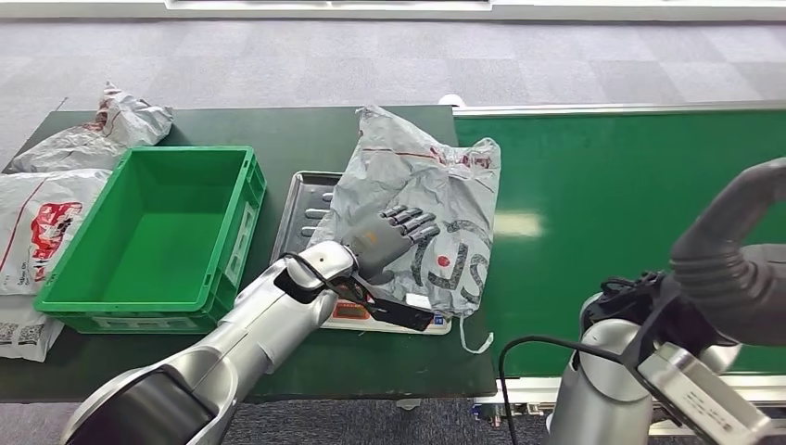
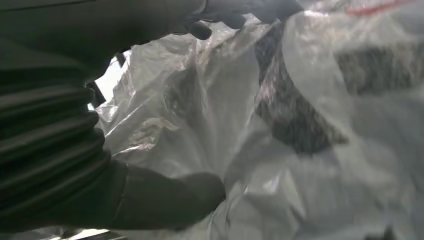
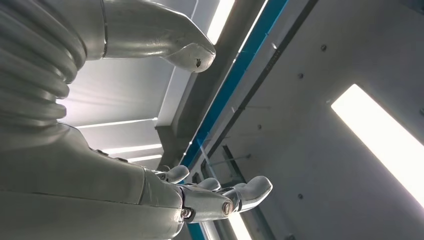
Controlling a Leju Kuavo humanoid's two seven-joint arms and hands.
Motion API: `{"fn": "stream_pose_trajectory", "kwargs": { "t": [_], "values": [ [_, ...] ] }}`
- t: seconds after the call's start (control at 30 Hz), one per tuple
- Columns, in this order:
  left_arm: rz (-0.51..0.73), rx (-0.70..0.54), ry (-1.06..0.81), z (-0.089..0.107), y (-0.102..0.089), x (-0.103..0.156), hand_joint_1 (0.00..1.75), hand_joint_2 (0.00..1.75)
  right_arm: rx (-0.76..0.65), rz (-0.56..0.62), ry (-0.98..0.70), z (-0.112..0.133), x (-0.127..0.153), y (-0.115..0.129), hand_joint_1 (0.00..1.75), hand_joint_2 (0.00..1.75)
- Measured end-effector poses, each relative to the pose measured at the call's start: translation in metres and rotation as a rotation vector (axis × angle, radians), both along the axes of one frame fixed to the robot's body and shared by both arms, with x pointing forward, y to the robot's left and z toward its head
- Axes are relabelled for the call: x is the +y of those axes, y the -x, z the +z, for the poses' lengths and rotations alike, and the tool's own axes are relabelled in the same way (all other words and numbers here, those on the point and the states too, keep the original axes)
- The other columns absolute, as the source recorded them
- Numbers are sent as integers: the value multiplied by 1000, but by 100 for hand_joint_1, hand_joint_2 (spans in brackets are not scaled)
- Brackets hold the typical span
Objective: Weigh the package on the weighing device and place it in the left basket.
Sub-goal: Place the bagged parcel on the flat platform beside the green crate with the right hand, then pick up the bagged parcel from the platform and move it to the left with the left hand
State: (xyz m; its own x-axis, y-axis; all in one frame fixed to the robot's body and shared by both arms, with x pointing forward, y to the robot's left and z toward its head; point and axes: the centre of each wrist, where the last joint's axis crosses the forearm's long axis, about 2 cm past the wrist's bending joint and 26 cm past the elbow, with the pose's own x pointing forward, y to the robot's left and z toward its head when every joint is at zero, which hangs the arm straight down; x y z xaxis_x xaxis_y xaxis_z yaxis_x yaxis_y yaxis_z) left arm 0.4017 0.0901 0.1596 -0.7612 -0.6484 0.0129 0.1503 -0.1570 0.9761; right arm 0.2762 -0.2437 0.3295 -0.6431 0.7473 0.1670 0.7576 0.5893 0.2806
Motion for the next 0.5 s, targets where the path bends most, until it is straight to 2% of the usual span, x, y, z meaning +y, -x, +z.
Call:
{"fn": "stream_pose_trajectory", "kwargs": {
  "t": [0.03,0.5],
  "values": [
    [-14,1,-16,0,0,0,175,175,2,0,1,0,0,0,0,175],
    [-40,-45,-5,2,-1,-1,175,175,13,-28,31,-1,0,0,0,175]
  ]
}}
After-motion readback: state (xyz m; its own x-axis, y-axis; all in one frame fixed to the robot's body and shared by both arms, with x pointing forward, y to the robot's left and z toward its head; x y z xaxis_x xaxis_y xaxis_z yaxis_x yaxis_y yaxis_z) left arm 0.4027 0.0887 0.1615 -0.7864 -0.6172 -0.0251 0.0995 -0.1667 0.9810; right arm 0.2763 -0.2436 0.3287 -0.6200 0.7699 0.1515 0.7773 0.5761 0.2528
